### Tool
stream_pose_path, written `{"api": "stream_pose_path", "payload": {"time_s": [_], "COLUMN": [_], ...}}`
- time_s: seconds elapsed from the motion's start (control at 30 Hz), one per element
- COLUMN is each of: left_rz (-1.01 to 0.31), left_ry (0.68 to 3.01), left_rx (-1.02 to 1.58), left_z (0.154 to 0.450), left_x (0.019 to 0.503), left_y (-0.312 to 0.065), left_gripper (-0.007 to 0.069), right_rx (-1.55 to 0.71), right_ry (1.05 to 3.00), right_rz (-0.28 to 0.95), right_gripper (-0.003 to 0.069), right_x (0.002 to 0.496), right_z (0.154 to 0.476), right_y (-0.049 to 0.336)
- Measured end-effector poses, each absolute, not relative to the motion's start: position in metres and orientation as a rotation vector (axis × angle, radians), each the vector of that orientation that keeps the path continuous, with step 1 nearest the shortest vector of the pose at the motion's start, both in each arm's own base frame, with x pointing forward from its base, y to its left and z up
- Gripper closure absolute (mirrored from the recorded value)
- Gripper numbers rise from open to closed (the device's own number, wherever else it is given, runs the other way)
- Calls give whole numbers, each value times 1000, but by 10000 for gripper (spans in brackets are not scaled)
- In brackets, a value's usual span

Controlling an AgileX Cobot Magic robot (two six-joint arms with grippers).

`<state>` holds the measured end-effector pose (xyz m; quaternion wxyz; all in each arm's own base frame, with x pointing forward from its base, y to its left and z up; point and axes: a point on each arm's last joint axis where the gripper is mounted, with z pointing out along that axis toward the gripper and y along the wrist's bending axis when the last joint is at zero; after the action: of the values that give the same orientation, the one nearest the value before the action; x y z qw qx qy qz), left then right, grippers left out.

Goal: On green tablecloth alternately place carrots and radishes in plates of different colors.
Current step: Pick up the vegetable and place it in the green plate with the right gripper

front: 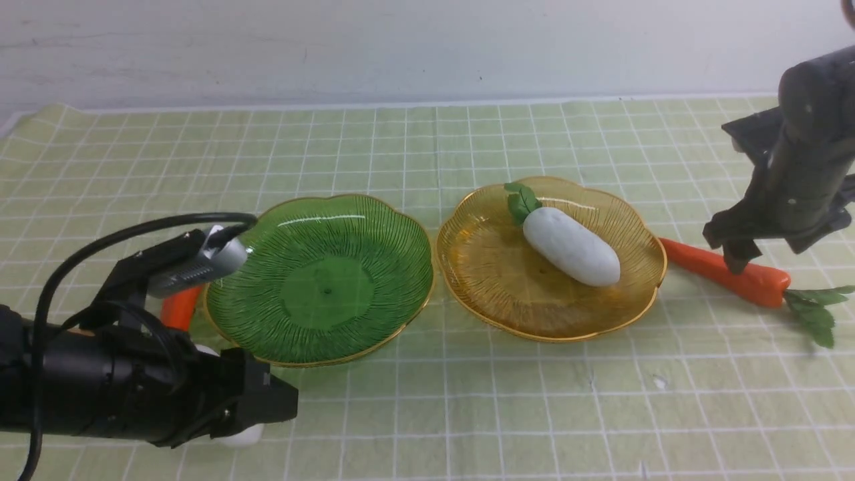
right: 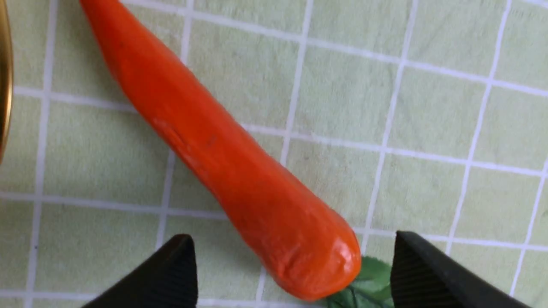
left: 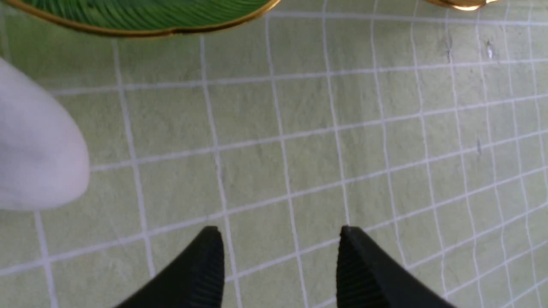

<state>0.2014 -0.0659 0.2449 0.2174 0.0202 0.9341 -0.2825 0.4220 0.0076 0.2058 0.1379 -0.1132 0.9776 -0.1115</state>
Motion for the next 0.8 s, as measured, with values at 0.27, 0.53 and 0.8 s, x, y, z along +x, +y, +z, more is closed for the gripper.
{"api": "stream_pose_path", "payload": {"time_s": [0.27, 0.53, 0.8], "left_rz": [-776, -768, -771], "left_ry": [2567, 2549, 2547], "left_rx": [55, 38, 35], "left_z": [249, 250, 250], "left_x": [204, 206, 206], "left_y": [-66, -65, -65], "left_gripper": [293, 293, 293], "right_rx": [-358, -381, -404], "right_ry": [2827, 2895, 2960], "right_rz": [-344, -350, -405], "right_gripper": [104, 104, 253], "right_x": [429, 432, 427], "right_z": [189, 160, 155], "right_y": [7, 7, 3]}}
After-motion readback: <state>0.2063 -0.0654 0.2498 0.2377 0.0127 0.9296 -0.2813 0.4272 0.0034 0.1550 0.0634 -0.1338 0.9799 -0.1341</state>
